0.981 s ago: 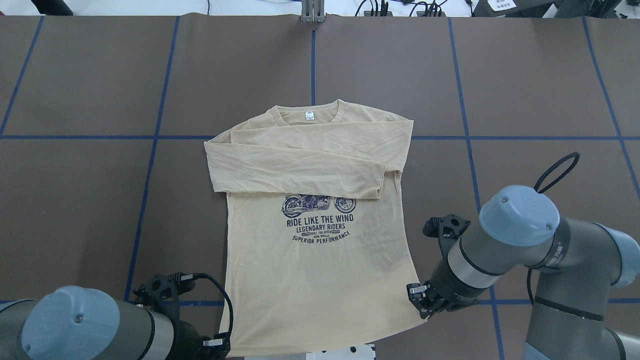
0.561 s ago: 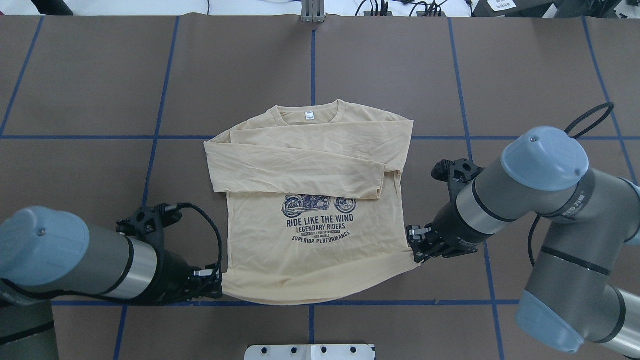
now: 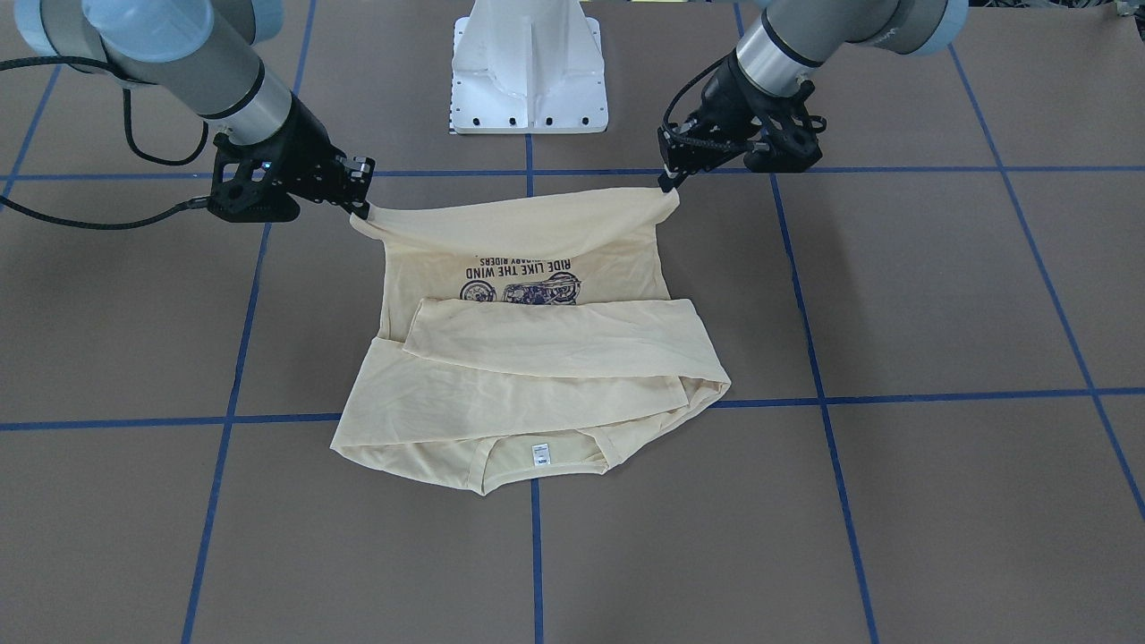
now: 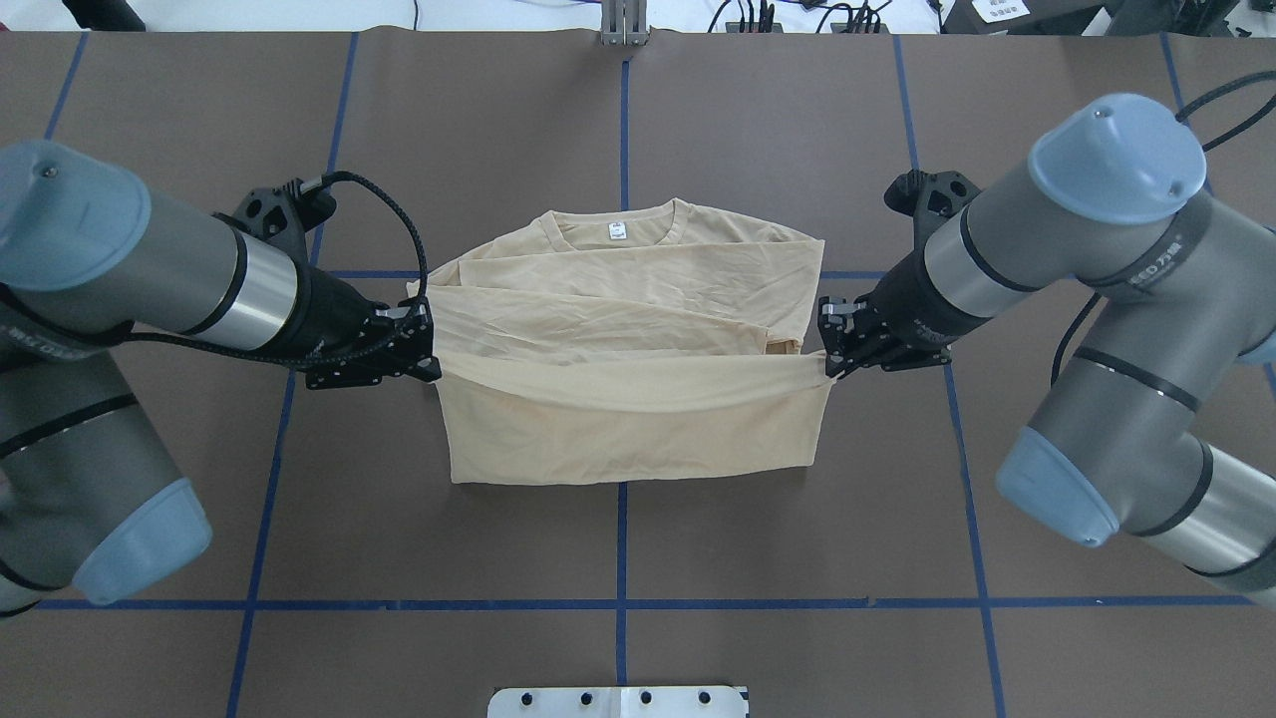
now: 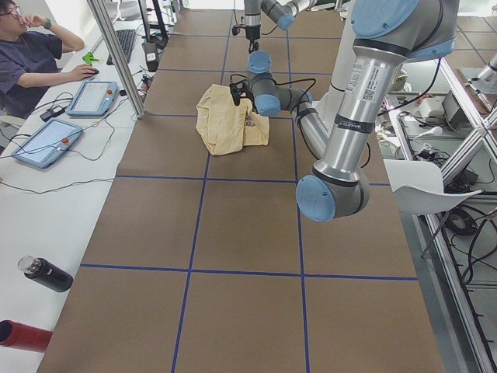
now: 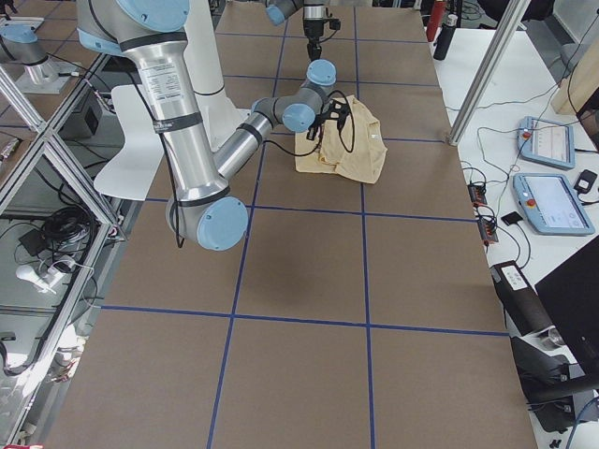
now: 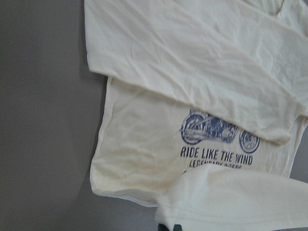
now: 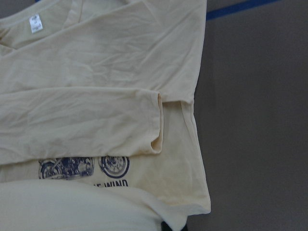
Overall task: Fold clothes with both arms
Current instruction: 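Lift the hem with both grippers and carry it toward the collar, then lower the held hem with both grippers onto the collar edge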
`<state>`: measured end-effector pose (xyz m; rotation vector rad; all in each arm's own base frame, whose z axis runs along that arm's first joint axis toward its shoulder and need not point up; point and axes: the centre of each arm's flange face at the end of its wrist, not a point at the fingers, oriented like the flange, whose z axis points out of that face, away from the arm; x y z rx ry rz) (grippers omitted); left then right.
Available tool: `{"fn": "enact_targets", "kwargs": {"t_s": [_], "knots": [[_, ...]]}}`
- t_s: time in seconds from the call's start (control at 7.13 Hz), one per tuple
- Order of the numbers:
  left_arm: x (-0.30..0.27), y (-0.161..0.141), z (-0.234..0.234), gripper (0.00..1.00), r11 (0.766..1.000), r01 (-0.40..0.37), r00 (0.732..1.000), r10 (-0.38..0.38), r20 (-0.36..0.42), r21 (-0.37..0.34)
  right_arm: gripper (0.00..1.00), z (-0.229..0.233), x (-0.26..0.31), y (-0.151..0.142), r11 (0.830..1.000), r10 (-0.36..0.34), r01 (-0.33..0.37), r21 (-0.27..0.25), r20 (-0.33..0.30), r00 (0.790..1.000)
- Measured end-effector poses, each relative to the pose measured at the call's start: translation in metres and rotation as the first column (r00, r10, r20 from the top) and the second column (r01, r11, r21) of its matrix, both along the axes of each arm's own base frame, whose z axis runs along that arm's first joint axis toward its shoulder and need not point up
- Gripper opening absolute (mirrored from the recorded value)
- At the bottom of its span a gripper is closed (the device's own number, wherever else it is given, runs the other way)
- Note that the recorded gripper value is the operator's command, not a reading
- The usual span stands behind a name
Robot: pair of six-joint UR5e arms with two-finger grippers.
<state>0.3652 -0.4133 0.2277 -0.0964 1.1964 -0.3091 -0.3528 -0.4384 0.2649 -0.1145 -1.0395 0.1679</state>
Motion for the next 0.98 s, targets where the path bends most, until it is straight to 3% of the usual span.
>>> {"fn": "enact_targets", "kwargs": {"t_s": [0.42, 0.98], "knots": [[-0.019, -0.072, 0.006, 0.00, 0.998, 0.040, 0.999, -0.041, 0.030, 0.045, 0.00, -0.016, 0.017, -0.074, 0.996, 0.088, -0.087, 0.030, -0.009, 0.996], [0.034, -0.154, 0.022, 0.00, 0.998, 0.043, 0.998, -0.046, 0.052, 0.045, 0.00, 0.009, -0.030, -0.144, 0.994, 0.103, -0.102, 0.037, -0.019, 0.995]]}}
